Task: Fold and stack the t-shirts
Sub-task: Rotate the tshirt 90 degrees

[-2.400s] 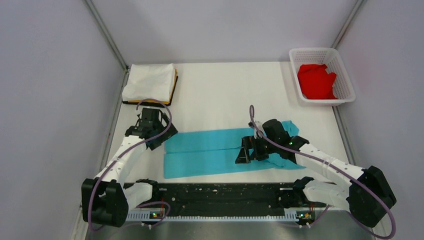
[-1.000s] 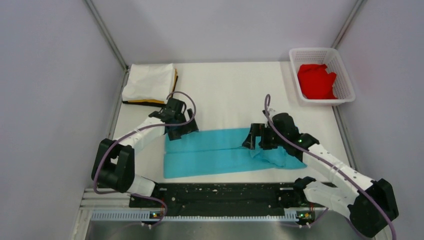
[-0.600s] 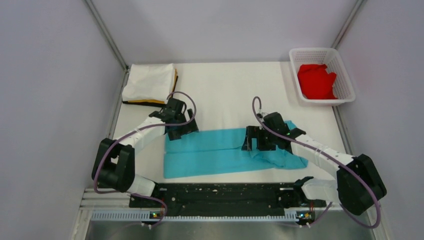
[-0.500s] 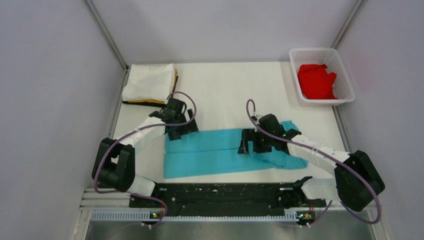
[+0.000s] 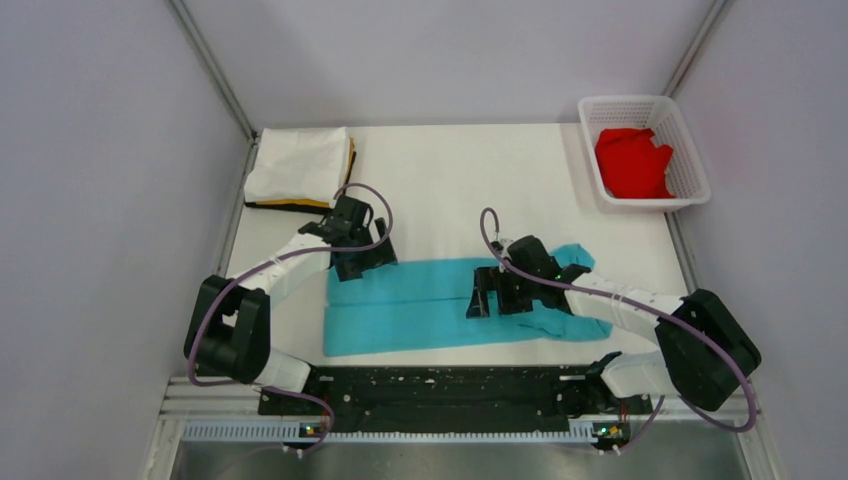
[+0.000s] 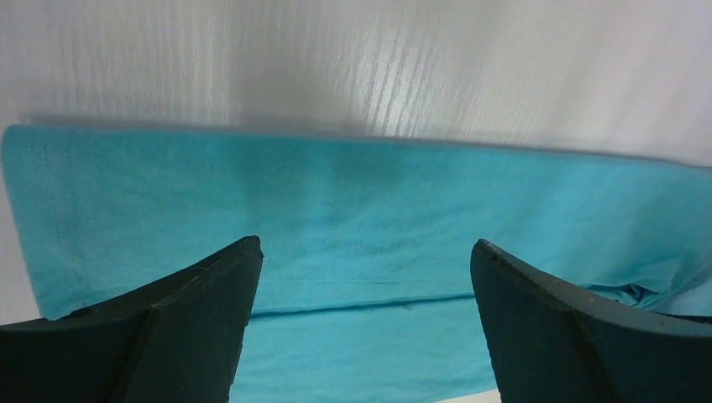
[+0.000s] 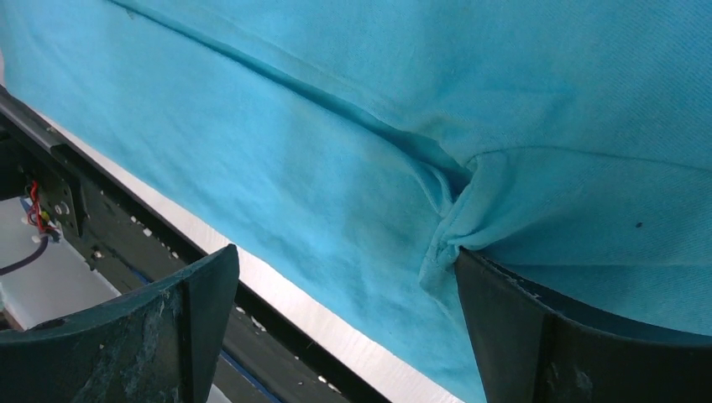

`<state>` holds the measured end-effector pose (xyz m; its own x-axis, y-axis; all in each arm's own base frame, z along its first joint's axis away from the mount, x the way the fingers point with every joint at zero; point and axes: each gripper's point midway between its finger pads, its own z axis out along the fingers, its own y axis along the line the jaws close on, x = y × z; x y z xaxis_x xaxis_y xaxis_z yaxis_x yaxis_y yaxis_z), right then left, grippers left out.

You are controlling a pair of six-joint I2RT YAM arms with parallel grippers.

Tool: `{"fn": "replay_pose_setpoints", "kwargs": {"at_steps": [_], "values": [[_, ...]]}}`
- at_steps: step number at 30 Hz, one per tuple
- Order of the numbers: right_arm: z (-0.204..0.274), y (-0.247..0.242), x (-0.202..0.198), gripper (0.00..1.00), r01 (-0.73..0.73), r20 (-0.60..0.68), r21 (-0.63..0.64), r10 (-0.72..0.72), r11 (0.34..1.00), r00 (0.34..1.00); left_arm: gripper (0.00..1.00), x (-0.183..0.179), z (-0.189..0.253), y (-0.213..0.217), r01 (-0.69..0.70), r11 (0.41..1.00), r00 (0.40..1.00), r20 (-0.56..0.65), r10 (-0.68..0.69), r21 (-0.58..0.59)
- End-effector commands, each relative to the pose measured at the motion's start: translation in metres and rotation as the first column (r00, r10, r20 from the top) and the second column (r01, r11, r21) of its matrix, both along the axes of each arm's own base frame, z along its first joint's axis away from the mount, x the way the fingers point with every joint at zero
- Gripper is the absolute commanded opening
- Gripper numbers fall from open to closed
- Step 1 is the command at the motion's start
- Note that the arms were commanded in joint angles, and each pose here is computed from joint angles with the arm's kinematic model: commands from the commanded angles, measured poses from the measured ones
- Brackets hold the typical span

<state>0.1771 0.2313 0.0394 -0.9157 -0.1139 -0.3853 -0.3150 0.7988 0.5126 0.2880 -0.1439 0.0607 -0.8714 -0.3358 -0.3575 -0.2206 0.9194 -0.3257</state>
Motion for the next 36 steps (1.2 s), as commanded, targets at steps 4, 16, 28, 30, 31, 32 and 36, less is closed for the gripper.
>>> {"fn": "replay_pose_setpoints", "kwargs": {"at_steps": [4, 16, 28, 30, 31, 32, 36], "values": [[0.023, -0.009, 0.016, 0.99, 0.099, 0.085, -0.042, -0.095, 0.994, 0.992, 0.99, 0.003, 0.003, -0.001, 0.009, 1.000, 1.000, 0.019, -0.009, 0.004], [0.022, -0.089, 0.025, 0.99, 0.510, 0.005, -0.079, -0.511, 0.856, 0.859, 0.99, -0.017, -0.023, -0.003, 0.024, 0.999, 0.999, -0.042, -0.025, -0.021], [0.001, -0.111, 0.120, 0.99, 0.674, 0.053, -0.053, -0.672, 0.736, 0.738, 0.99, -0.021, -0.045, -0.020, -0.015, 0.997, 0.995, -0.103, 0.007, -0.073], [0.000, -0.109, 0.153, 0.99, 0.652, 0.081, -0.053, -0.647, 0.757, 0.758, 0.99, -0.015, -0.043, -0.024, -0.039, 0.996, 0.995, -0.099, 0.031, -0.081], [0.001, -0.107, 0.170, 0.99, 0.639, 0.090, -0.051, -0.634, 0.767, 0.768, 0.99, -0.013, -0.042, -0.025, -0.057, 0.995, 0.994, -0.098, 0.048, -0.085], [-0.002, -0.106, 0.186, 0.99, 0.625, 0.093, -0.058, -0.619, 0.779, 0.780, 0.99, -0.009, -0.040, -0.027, -0.073, 0.993, 0.993, -0.095, 0.064, -0.094], [-0.012, -0.094, 0.255, 0.98, 0.577, 0.114, -0.062, -0.569, 0.814, 0.815, 0.99, 0.007, -0.029, -0.043, -0.116, 0.981, 0.991, -0.080, 0.105, -0.154]]}}
